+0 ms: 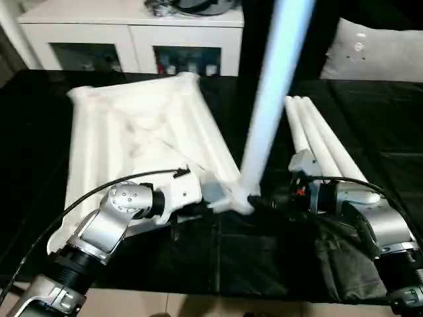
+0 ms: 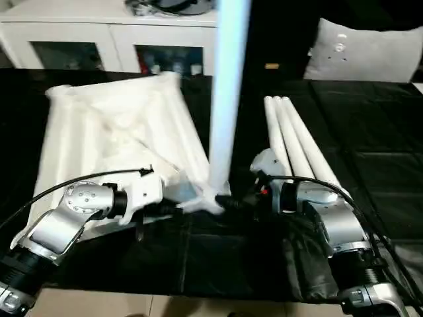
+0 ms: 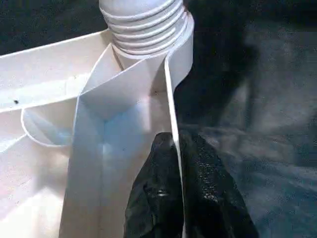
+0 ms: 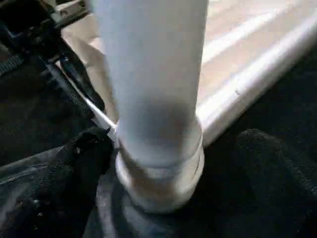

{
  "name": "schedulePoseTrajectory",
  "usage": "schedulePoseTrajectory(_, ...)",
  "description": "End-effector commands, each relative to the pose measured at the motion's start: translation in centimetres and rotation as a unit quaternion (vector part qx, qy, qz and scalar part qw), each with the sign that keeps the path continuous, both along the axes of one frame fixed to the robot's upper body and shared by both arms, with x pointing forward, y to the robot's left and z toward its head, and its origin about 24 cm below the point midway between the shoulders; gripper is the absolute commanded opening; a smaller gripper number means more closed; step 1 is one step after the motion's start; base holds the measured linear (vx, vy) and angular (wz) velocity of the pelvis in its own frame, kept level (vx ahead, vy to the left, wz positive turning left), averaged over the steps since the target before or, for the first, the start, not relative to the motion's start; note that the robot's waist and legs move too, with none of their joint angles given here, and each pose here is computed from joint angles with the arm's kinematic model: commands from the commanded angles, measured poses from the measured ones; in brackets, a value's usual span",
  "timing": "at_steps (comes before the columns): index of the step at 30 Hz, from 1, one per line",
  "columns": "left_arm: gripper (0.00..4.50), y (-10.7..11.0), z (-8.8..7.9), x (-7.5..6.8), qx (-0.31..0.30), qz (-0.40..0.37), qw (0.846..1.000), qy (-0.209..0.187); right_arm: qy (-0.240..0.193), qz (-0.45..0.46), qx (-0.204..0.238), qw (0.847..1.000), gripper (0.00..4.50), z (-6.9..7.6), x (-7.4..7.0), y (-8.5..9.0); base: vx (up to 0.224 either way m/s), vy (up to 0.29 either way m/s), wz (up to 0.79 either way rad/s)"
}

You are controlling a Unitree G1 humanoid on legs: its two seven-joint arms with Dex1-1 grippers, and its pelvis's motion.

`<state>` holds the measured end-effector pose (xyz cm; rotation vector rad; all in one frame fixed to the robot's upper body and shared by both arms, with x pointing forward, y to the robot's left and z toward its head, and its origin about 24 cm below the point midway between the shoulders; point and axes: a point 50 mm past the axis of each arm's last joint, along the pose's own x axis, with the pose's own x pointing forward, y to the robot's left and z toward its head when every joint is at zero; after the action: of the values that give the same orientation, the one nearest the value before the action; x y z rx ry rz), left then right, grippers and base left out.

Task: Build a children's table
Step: Rotate leg to tighten

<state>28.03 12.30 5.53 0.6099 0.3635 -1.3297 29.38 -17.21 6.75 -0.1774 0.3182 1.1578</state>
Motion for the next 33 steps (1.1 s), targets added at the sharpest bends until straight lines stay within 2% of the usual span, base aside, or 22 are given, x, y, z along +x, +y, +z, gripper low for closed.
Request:
schedulePoseTrajectory(1,0.0,-0.1,-1.8,-1.2,0.042,-0.055,0.996,0.048,0.002,0.033,-0.002,0.999,4.48,0.5,-0.2,0.0,0.0,0.0,0.0)
schedulePoseTrajectory(2,0.0,0.0,-1.8,-1.2,0.043,-0.06,0.996,0.049,0.005,0.039,-0.002,0.999,4.48,0.5,-0.2,0.0,0.0,0.0,0.0)
schedulePoseTrajectory(3,0.0,0.2,-1.6,-1.2,0.046,-0.076,0.995,0.052,0.016,0.058,-0.002,0.998,4.22,0.4,-0.5,0.1,0.0,0.0,0.0)
schedulePoseTrajectory(6,0.0,0.4,-1.5,-1.2,0.05,-0.088,0.994,0.052,0.024,0.065,0.0,0.998,4.09,0.3,-0.6,0.1,0.0,0.0,0.0)
schedulePoseTrajectory(10,0.0,0.5,-1.4,-1.0,0.054,-0.096,0.993,0.052,0.035,0.077,-0.006,0.996,3.61,0.0,-0.7,0.2,0.0,0.0,0.0)
schedulePoseTrajectory(11,0.0,0.5,-1.4,-1.0,0.054,-0.097,0.992,0.052,0.035,0.078,-0.007,0.996,3.61,0.0,-0.7,0.2,0.0,0.0,0.0)
schedulePoseTrajectory(19,0.0,0.4,-1.7,-1.2,0.051,-0.105,0.991,0.058,0.04,0.092,-0.006,0.995,2.77,-0.2,-1.0,0.5,0.0,0.0,0.0)
schedulePoseTrajectory(22,0.0,0.3,-1.8,-1.3,0.051,-0.108,0.991,0.059,0.035,0.092,-0.013,0.995,2.77,-0.5,-0.9,0.9,0.0,0.0,0.0)
schedulePoseTrajectory(23,0.0,0.3,-1.8,-1.3,0.051,-0.108,0.991,0.059,0.04,0.089,-0.009,0.995,3.03,-0.5,-0.9,0.9,0.0,0.0,0.0)
schedulePoseTrajectory(28,0.0,0.4,-1.9,-1.3,0.051,-0.108,0.991,0.06,0.036,0.083,-0.005,0.996,3.42,-0.5,-0.8,1.1,0.0,0.0,0.0)
schedulePoseTrajectory(33,0.0,0.3,-1.9,-1.4,0.051,-0.108,0.991,0.061,0.037,0.085,-0.007,0.996,3.42,-0.6,-1.0,1.2,0.0,0.0,0.0)
